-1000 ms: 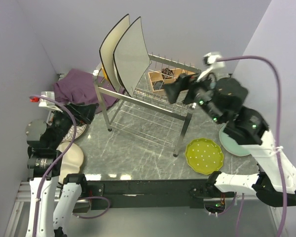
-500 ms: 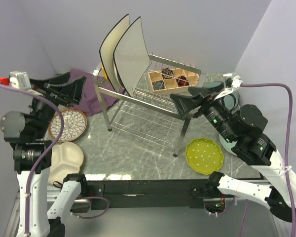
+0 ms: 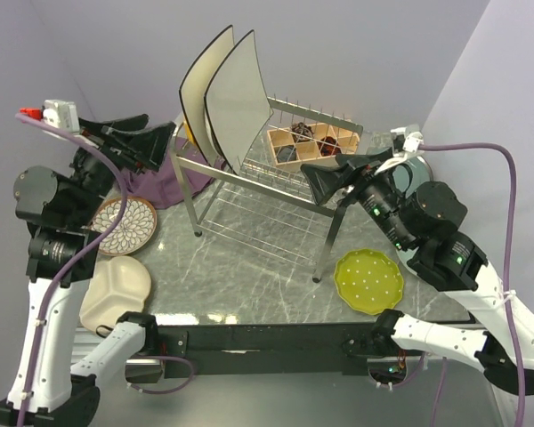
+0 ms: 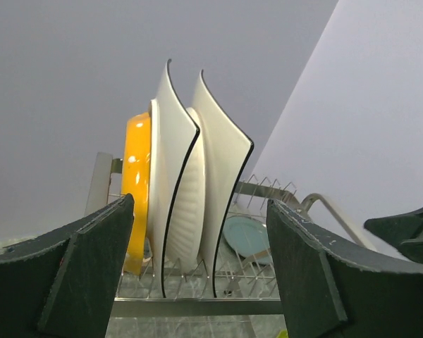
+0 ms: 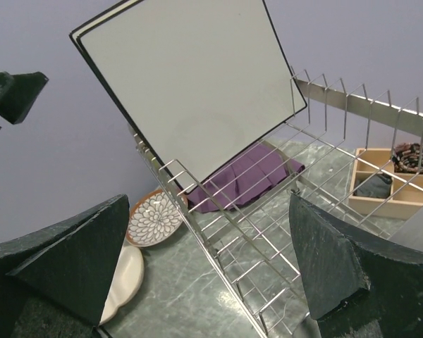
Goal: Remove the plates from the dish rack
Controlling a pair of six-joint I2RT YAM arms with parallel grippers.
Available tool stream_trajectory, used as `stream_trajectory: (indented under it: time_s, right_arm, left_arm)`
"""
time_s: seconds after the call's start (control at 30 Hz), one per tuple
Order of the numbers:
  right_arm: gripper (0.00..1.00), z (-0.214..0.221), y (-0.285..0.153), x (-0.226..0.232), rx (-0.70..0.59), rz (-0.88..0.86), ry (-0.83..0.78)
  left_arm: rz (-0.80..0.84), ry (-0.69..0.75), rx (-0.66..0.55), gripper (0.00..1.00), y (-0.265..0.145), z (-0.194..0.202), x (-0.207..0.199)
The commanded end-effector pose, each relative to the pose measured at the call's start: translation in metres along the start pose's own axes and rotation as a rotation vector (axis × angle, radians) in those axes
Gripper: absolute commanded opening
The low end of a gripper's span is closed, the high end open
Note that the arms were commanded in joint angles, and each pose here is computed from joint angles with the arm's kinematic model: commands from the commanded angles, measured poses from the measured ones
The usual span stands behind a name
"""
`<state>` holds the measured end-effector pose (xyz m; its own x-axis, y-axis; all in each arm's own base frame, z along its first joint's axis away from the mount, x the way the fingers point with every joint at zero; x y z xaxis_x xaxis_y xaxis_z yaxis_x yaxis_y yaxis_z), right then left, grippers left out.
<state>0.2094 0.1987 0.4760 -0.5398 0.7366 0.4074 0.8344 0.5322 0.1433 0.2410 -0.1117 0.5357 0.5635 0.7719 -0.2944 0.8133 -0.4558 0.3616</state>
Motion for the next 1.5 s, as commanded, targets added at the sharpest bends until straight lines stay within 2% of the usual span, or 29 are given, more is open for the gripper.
stream_trajectory:
  time_s: [0.0,0.2,0.3,0.33,0.4,0.47,0.53,0.63,0.77,0.93,1.27,1.47]
  right_arm:
    - [1.0,-0.023,-0.008,0.003,-0.068,-0.016,-0.01]
    - [1.0,-0.025,-0.013,-0.001,-0.074,-0.001,-0.03]
    - [1.0,-0.028,-0.015,-0.001,-0.081,-0.002,-0.038]
    - [1.0,-0.029,-0.016,-0.002,-0.081,-0.002,-0.038]
    - [1.0,-0.03,-0.018,-0.002,-0.085,-0.003,-0.039]
    - [1.0,-0.031,-0.02,-0.002,-0.086,-0.004,-0.042]
    - [1.0,-0.031,-0.02,-0.004,-0.085,0.007,-0.052]
    - [1.0,-0.033,-0.022,-0.006,-0.088,0.013,-0.061]
    - [1.0,-0.034,-0.024,-0.006,-0.092,0.01,-0.059]
    - [1.0,-0.037,-0.028,-0.007,-0.096,0.009,-0.068]
    - [1.0,-0.044,-0.038,-0.01,-0.122,0.012,-0.062]
    - [1.0,-0.044,-0.038,-0.013,-0.134,0.029,-0.035]
  left_arm:
    - [-0.044,0.067,-0.023,0.81,-0.002,-0.018,-0.005]
    - [-0.031,0.08,0.009,0.82,-0.01,-0.015,-0.02]
    - [-0.028,0.075,0.067,0.81,-0.002,0.0,-0.021]
    - [-0.018,0.068,0.12,0.81,0.004,0.017,-0.024]
    - [-0.048,0.066,0.135,0.81,0.008,0.029,-0.023]
    - [-0.039,0.058,0.096,0.82,0.008,0.028,-0.036]
    - [0.001,0.063,0.128,0.82,0.014,0.042,-0.055]
    - [-0.029,0.093,0.148,0.82,0.024,0.052,-0.067]
    - [-0.073,0.084,0.095,0.78,0.031,0.043,-0.073]
    - [-0.2,0.095,0.085,0.79,0.033,0.039,-0.055]
    - [-0.26,0.139,0.045,0.77,0.039,0.039,-0.046]
    - [-0.286,0.158,0.027,0.72,0.052,0.038,-0.046]
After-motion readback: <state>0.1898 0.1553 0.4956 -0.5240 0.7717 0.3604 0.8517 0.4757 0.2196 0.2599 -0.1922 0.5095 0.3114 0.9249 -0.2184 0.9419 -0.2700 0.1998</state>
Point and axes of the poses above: each gripper's point midway between its finger pads, its own y axis out along the fingers, its own x axis along the line the jaws close on, z = x × y, the point moved 1 cm from there along -y, back along the fingers, and after that the axes turned 3 degrees about y, right-handed, at the moved point
